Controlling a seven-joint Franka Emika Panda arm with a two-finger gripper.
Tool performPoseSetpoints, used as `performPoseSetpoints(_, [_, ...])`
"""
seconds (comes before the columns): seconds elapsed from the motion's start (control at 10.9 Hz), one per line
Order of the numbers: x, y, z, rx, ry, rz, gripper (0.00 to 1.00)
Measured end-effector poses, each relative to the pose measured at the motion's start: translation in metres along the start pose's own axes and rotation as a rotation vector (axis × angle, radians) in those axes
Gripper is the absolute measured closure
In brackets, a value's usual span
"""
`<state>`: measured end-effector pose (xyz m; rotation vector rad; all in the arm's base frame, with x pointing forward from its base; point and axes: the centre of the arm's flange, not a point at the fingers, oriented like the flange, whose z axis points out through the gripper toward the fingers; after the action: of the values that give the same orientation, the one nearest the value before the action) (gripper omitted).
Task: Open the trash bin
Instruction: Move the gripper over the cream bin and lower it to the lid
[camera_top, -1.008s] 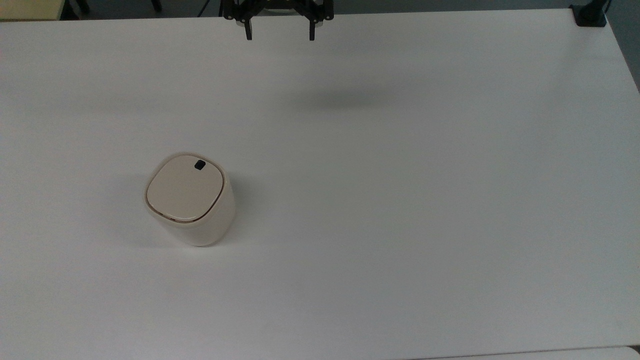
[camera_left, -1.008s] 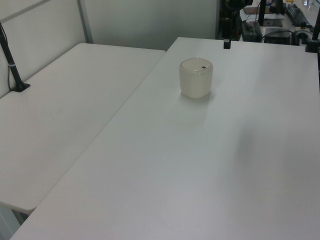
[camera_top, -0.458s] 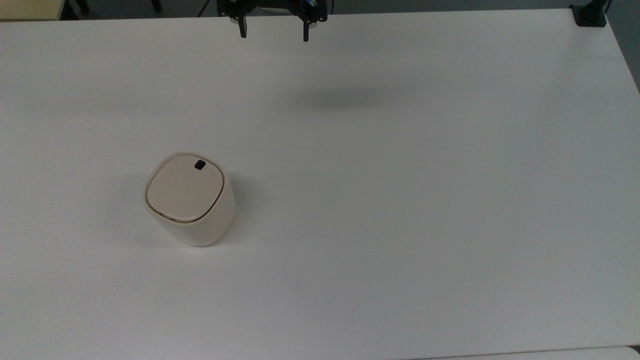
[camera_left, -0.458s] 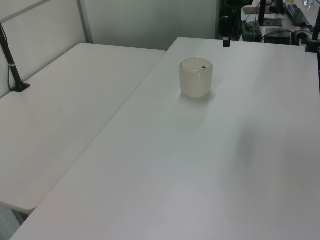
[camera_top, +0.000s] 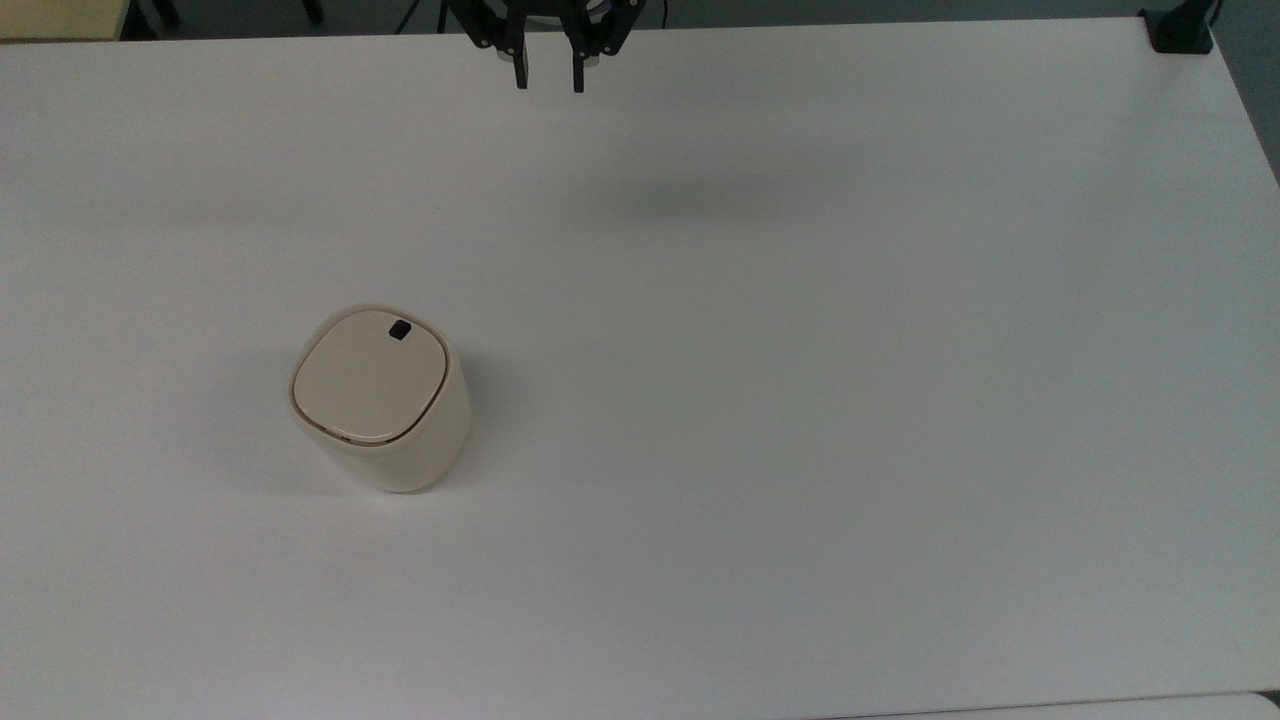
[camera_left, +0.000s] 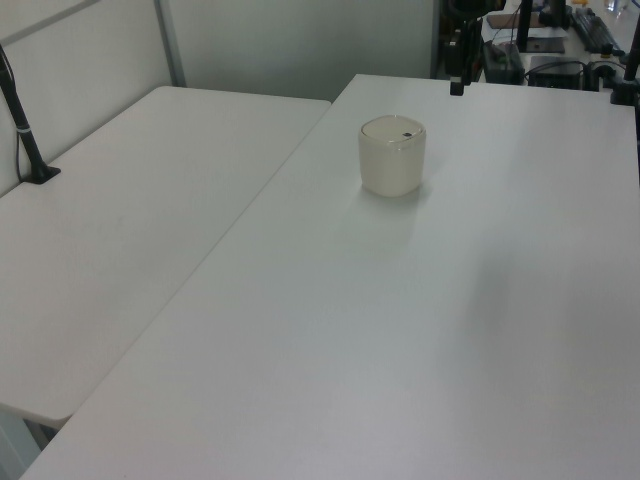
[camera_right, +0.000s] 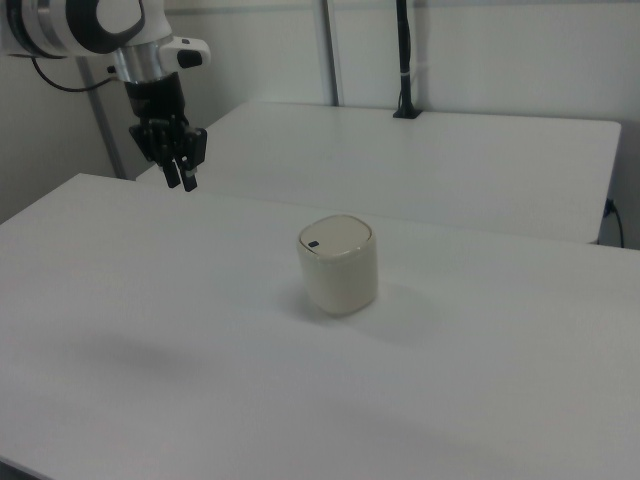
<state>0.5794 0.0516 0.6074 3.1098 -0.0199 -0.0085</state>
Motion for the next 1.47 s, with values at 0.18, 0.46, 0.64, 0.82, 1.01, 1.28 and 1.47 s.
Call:
performPoseSetpoints(0.18, [0.0,0.0,0.0,0.0,0.0,0.0,0.89])
performPoseSetpoints(0.46, [0.008,0.002,0.001,0.004,0.039,0.005,0.91])
performPoseSetpoints(0.64, [0.024,0.015,0.012,0.01,0.082,0.028,0.91])
performPoseSetpoints(0.82, [0.041,0.037,0.03,0.011,0.106,0.064,0.91])
performPoseSetpoints(1.01, [0.062,0.064,0.052,-0.006,0.151,0.148,0.91])
performPoseSetpoints(1.28, [0.088,0.089,0.086,-0.021,0.206,0.253,0.91])
performPoseSetpoints(1.47, [0.102,0.101,0.111,-0.044,0.234,0.297,0.95])
